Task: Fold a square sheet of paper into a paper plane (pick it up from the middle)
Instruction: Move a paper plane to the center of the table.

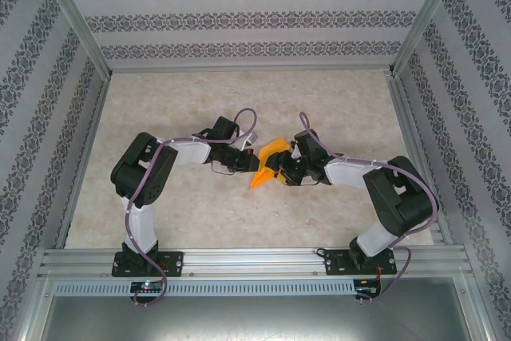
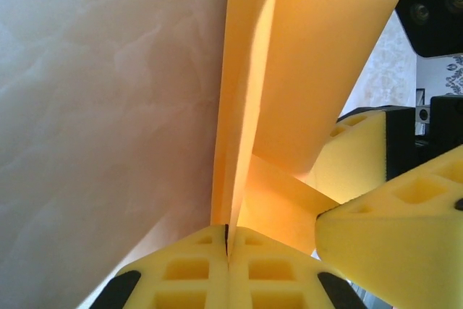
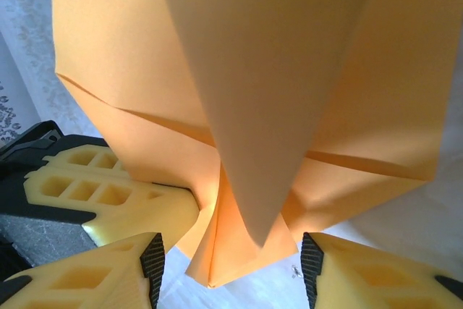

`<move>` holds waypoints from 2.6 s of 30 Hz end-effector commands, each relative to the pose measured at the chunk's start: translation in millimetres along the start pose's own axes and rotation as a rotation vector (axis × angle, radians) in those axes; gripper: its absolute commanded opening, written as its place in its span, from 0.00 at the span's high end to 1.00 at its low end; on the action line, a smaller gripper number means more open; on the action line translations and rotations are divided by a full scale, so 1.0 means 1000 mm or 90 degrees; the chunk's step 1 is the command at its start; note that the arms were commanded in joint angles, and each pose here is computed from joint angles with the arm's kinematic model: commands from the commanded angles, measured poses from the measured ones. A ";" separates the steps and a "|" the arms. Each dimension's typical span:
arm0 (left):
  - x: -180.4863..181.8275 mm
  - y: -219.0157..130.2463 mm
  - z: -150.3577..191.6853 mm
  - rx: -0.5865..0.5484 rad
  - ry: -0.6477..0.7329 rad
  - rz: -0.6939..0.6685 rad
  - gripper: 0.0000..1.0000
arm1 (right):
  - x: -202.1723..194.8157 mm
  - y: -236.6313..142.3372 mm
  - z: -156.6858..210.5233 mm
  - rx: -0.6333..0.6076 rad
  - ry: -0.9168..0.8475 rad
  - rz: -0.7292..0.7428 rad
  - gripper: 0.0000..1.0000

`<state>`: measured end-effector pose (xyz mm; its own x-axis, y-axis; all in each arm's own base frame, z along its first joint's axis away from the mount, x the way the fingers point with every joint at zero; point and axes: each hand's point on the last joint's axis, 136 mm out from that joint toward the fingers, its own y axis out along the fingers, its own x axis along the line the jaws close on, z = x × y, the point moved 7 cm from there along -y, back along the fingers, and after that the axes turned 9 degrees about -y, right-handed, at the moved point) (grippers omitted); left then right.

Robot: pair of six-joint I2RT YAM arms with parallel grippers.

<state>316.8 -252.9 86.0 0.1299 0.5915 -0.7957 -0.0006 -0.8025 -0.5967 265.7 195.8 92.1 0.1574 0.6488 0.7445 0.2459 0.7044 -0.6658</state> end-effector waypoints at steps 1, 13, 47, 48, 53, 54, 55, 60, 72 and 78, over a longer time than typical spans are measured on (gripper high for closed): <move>-0.007 -0.008 -0.006 -0.019 0.016 0.026 1.00 | 0.006 0.006 0.000 0.012 -0.003 -0.015 0.46; -0.004 -0.006 -0.005 -0.015 0.010 0.028 1.00 | 0.019 0.006 -0.002 0.006 0.011 -0.086 0.47; -0.011 -0.010 -0.005 -0.022 -0.024 0.089 1.00 | 0.023 0.011 -0.001 0.010 -0.023 -0.047 0.76; -0.012 -0.010 -0.005 -0.024 -0.023 0.090 1.00 | 0.022 0.012 -0.001 0.009 -0.023 -0.045 0.76; -0.012 -0.011 -0.005 -0.023 -0.022 0.089 1.00 | 0.022 0.014 -0.002 0.011 -0.020 -0.046 0.78; -0.011 -0.011 -0.005 -0.023 -0.023 0.090 1.00 | 0.022 0.015 -0.001 0.014 -0.019 -0.043 0.79; -0.012 -0.011 -0.005 -0.024 -0.022 0.092 1.00 | 0.022 0.015 -0.001 0.016 -0.020 -0.040 0.80; -0.016 -0.013 -0.006 -0.022 -0.021 0.092 1.00 | 0.012 0.012 0.006 0.040 -0.037 0.020 0.88; -0.017 -0.021 -0.004 -0.031 -0.021 0.078 0.77 | 0.008 -0.026 0.007 0.059 -0.152 0.228 1.00; -0.028 -0.037 0.004 -0.039 -0.008 0.076 0.59 | 0.000 -0.037 0.010 0.114 -0.208 0.333 1.00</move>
<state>314.3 -249.0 119.2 0.1063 0.4876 -0.8666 0.0339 -0.8728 -0.4869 262.0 186.3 120.1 -0.0288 0.9034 0.4279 0.1268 0.4279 -0.8949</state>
